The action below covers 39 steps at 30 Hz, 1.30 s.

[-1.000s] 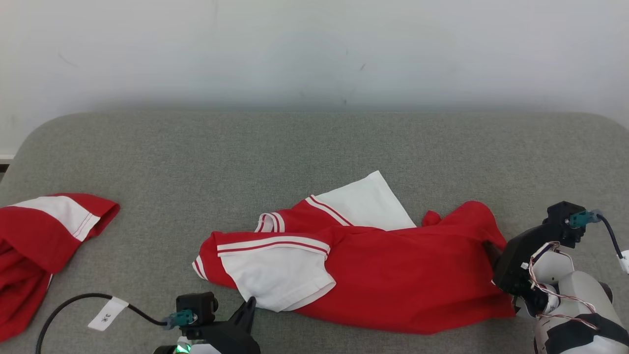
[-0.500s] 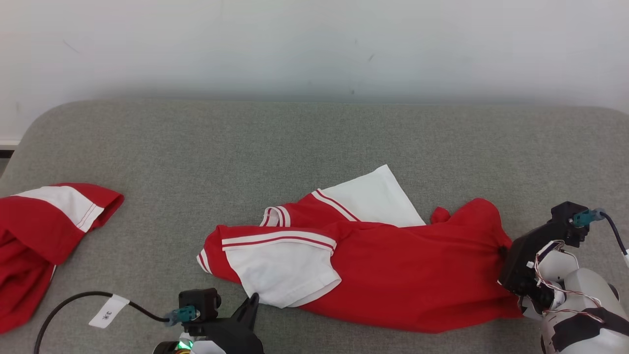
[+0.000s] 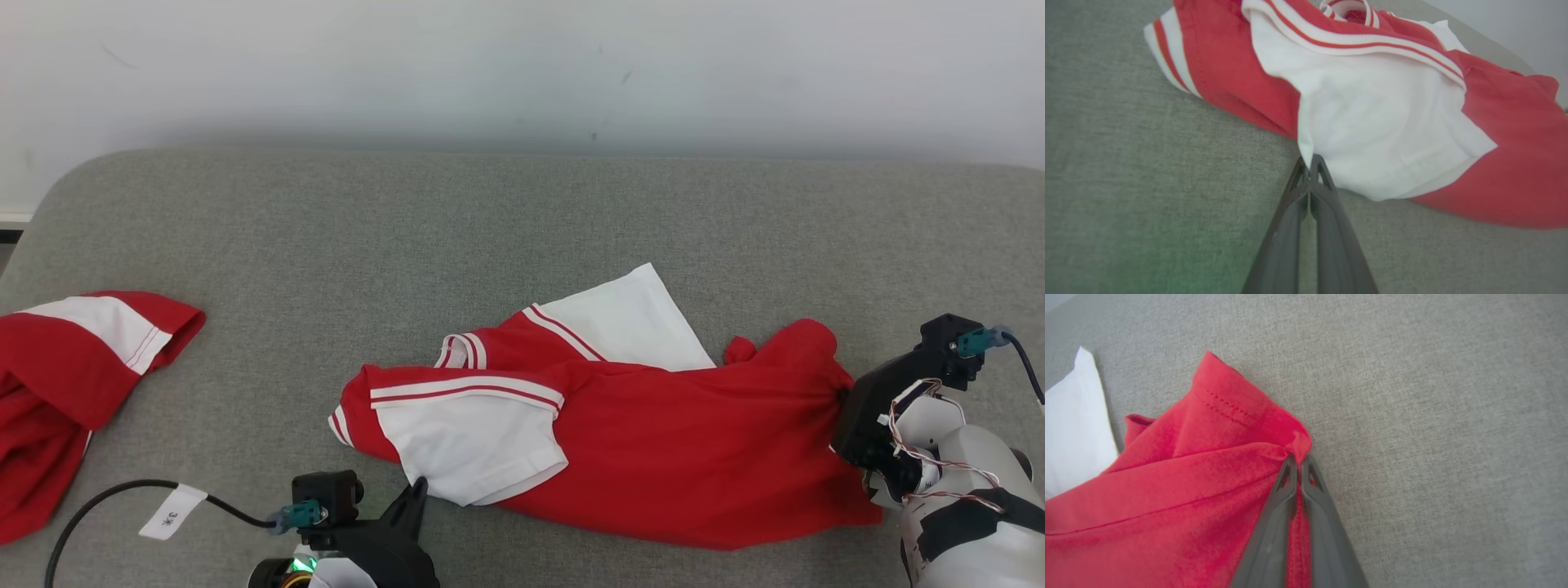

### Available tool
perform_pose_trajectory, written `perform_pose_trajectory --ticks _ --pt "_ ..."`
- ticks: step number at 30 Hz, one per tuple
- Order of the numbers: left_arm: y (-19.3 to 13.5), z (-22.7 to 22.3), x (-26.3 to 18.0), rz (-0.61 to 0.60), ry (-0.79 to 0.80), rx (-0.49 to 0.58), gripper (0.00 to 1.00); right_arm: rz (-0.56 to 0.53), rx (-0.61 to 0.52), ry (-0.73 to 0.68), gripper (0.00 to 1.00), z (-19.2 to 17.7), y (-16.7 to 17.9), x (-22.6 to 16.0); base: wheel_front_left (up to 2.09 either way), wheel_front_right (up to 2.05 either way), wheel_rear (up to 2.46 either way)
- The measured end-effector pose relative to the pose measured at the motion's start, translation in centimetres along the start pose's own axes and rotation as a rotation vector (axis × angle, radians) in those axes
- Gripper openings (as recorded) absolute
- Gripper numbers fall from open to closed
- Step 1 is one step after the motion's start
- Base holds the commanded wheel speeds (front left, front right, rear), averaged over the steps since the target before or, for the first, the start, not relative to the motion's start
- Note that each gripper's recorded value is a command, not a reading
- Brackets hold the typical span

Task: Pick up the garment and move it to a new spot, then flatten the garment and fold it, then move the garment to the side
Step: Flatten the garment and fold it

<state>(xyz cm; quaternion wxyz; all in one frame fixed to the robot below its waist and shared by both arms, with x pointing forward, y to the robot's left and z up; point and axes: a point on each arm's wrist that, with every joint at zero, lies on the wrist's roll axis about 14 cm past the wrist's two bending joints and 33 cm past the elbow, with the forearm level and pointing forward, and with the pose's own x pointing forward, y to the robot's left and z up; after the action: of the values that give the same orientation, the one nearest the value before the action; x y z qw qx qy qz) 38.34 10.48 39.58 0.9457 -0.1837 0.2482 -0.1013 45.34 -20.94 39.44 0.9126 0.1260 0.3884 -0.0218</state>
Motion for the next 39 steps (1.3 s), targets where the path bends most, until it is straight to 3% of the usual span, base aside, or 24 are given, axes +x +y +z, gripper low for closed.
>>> perform_pose_trajectory --ticks 5,10,14,20,22,24,31,34,37,39 --pt "-0.2 1.3 -0.1 -0.001 -0.058 -0.012 0.00 0.010 -0.020 -0.054 0.00 1.3 0.6 -0.2 0.00 0.00 0.00" --pt "-1.5 6.8 -0.6 -0.051 -0.255 -0.094 0.00 0.067 0.001 -0.186 0.00 4.9 2.2 -1.6 0.00 0.00 0.00" --pt "-3.3 12.5 -1.7 -0.122 -0.424 -0.110 0.00 0.182 0.126 -0.304 0.00 8.6 4.2 -3.9 0.00 0.00 0.00" --pt "-5.0 18.6 -1.0 -0.207 -0.467 -0.144 0.00 0.325 0.179 -0.349 0.00 11.9 7.5 -5.3 0.00 0.00 0.00" --pt "-5.3 21.6 -0.4 -0.225 -0.472 -0.050 0.00 0.421 0.136 -0.386 0.00 14.5 11.1 -6.3 0.00 0.00 0.00" --pt "-6.0 25.6 0.1 -0.243 -0.501 0.079 0.00 0.445 0.072 -0.443 0.00 17.4 12.6 -6.8 0.00 0.00 0.00" --pt "-8.4 38.5 2.0 -0.280 -0.728 0.275 0.00 0.434 -0.003 -0.733 0.00 28.4 14.1 -7.5 0.00 0.00 0.00" --pt "-9.3 41.5 3.5 -0.289 -0.830 0.330 0.00 0.409 -0.022 -0.873 0.00 32.3 14.1 -7.5 0.00 0.00 0.00" --pt "-10.4 43.8 4.2 -0.264 -0.976 0.511 0.00 0.371 -0.005 -1.001 0.00 34.7 13.0 -7.1 0.00 0.00 0.00" --pt "-10.9 45.3 4.2 -0.264 -1.080 0.518 0.00 0.333 -0.019 -1.098 0.00 36.4 12.2 -7.4 0.00 0.00 0.00"
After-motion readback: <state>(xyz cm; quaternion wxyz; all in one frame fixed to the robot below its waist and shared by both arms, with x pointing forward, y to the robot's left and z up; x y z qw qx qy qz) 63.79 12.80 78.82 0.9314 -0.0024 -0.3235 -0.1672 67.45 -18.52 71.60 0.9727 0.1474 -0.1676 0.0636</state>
